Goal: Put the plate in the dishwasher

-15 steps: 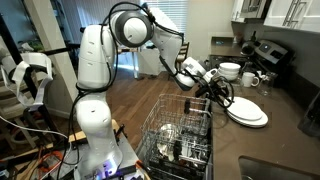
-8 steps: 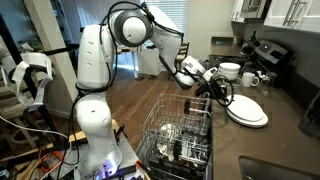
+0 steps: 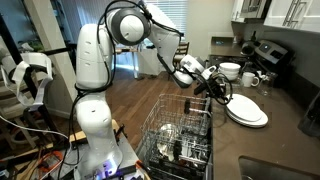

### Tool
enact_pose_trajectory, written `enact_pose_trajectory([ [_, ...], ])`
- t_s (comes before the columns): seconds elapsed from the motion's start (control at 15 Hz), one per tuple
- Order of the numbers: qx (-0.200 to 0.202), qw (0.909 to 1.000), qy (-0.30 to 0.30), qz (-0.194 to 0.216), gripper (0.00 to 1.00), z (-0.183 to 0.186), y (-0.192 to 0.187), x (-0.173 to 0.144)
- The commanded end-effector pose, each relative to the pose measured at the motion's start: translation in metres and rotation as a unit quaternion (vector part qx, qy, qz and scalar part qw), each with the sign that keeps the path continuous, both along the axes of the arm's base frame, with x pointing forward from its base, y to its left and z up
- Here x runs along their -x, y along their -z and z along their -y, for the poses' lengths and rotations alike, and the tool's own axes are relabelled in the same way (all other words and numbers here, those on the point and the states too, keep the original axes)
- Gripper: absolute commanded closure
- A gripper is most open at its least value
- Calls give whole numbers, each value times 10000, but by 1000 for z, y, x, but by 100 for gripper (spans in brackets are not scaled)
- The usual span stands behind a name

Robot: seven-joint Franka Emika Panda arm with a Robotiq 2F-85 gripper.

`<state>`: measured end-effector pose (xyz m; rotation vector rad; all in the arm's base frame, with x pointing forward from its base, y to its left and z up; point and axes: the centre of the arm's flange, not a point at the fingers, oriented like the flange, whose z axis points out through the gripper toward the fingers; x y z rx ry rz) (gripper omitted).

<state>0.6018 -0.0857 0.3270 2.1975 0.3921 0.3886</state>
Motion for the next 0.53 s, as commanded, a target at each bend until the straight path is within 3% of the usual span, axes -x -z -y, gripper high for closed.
enact_pose_trajectory([
  [0.0, 326, 9995, -1, -12, 99, -12, -6, 9],
  [0.47, 787, 9966, -187, -125, 99, -35, 4, 14],
])
